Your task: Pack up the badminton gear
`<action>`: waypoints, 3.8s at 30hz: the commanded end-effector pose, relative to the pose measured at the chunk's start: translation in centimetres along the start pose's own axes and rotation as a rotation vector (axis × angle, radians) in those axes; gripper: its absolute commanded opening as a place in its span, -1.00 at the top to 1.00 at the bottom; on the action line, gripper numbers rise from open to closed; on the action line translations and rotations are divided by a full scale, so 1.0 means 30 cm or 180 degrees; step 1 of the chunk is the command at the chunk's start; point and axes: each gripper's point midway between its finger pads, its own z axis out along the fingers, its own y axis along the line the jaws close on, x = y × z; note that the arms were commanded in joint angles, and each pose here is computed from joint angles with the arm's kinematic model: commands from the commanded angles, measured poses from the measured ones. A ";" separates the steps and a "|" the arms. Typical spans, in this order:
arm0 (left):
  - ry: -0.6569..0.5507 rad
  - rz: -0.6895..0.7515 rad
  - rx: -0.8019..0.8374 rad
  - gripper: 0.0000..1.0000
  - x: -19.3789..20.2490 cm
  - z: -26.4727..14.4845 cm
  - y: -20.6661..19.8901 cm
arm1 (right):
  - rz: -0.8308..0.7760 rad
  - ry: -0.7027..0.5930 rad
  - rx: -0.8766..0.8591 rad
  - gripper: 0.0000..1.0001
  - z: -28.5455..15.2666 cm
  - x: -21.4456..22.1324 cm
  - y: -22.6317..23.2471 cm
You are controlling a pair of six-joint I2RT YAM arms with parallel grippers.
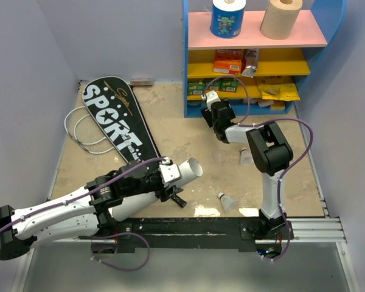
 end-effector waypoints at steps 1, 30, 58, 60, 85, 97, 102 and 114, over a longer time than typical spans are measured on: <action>-0.0147 -0.0001 0.0013 1.00 -0.035 0.006 -0.003 | 0.0459 -0.0015 0.0283 -0.60 -0.013 -0.042 -0.060; -0.0141 0.0007 0.0004 1.00 -0.035 0.004 0.000 | 0.0297 0.0473 -0.0290 -0.47 0.067 -0.029 0.019; -0.0202 0.0027 0.0020 1.00 -0.054 -0.009 -0.003 | 0.0550 0.0574 -0.0450 0.42 -0.253 -0.087 0.025; -0.0202 0.0022 0.0021 1.00 -0.054 -0.009 -0.003 | 0.0597 0.0527 -0.0441 0.43 -0.310 -0.107 0.011; -0.0675 -0.0577 -0.0424 1.00 -0.182 0.121 0.081 | 0.1739 -0.0983 -0.2144 0.42 -1.189 -0.529 -0.089; -0.1158 -0.0716 -0.0310 1.00 -0.272 0.118 0.159 | 0.2031 -0.1510 -0.2950 0.41 -1.412 -0.706 -0.102; -0.1174 -0.0731 -0.0212 1.00 -0.256 0.123 0.154 | 0.2101 -0.1683 -0.3050 0.42 -1.454 -0.760 -0.124; -0.1275 -0.0701 -0.0076 1.00 -0.256 0.118 0.128 | 0.2175 -0.1846 -0.3251 0.43 -1.489 -0.836 -0.125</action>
